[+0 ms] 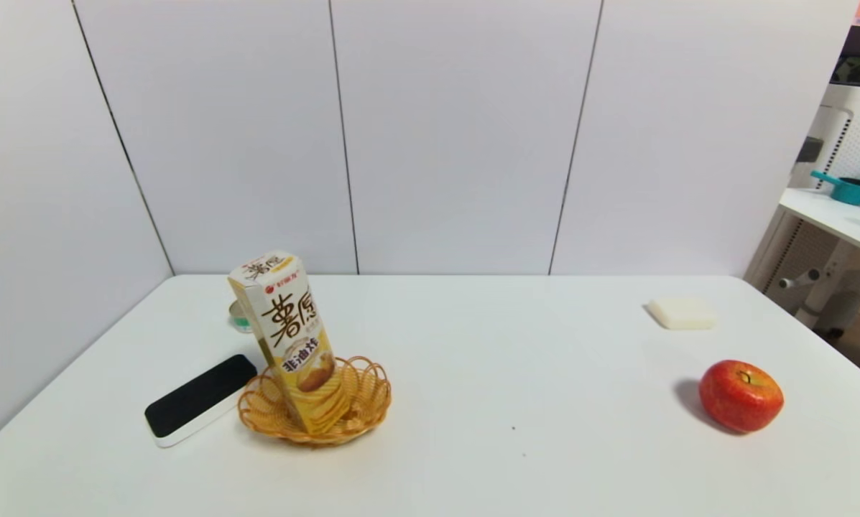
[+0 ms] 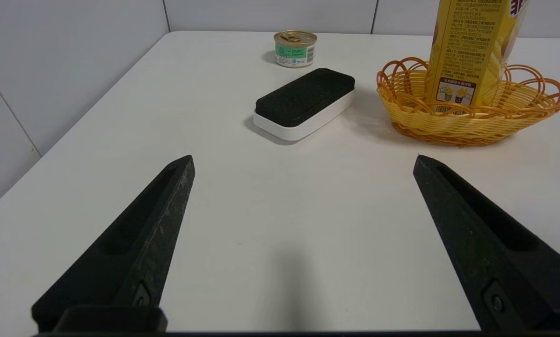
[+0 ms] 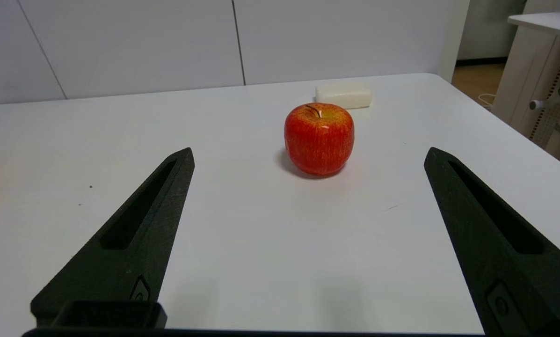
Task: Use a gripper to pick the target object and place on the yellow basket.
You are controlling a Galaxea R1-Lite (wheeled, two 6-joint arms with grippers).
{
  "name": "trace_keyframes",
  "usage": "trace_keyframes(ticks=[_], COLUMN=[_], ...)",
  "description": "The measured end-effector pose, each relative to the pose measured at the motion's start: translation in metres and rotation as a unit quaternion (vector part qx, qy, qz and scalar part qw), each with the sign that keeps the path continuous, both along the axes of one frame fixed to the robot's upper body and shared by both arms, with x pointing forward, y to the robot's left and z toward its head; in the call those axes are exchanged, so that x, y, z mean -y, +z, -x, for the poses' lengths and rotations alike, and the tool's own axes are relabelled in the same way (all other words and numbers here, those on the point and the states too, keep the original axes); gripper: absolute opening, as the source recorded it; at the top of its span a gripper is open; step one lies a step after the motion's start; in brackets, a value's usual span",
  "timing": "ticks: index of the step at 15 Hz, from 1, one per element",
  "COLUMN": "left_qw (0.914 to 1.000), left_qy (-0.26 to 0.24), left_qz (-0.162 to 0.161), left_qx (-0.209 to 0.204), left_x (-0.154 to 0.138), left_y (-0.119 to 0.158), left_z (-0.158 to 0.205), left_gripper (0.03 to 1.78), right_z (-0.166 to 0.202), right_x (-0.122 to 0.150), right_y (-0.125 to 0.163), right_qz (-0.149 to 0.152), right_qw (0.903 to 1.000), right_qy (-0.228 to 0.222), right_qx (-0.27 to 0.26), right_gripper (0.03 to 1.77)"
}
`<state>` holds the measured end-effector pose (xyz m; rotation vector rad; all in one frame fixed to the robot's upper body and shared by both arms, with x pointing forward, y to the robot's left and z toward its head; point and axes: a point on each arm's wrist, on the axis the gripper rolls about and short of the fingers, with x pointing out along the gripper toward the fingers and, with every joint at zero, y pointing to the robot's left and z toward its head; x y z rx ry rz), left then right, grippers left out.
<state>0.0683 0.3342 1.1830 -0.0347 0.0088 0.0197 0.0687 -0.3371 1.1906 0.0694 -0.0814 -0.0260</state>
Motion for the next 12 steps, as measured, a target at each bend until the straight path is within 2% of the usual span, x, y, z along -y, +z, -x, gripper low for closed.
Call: trace_keyframes(ticks=[12], left_qw=[1.0000], left_qy=[0.000], left_qz=[0.000], left_qx=[0.000], left_x=[0.0000], left_y=[0.0000], left_z=[0.0000], left_gripper=[1.69], right_z=[0.0000], right_x=[0.0000], right_y=[0.0000], right_qz=[0.000], right_qw=[1.0000], right_qy=[0.000], right_qx=[0.000], right_gripper=[1.70])
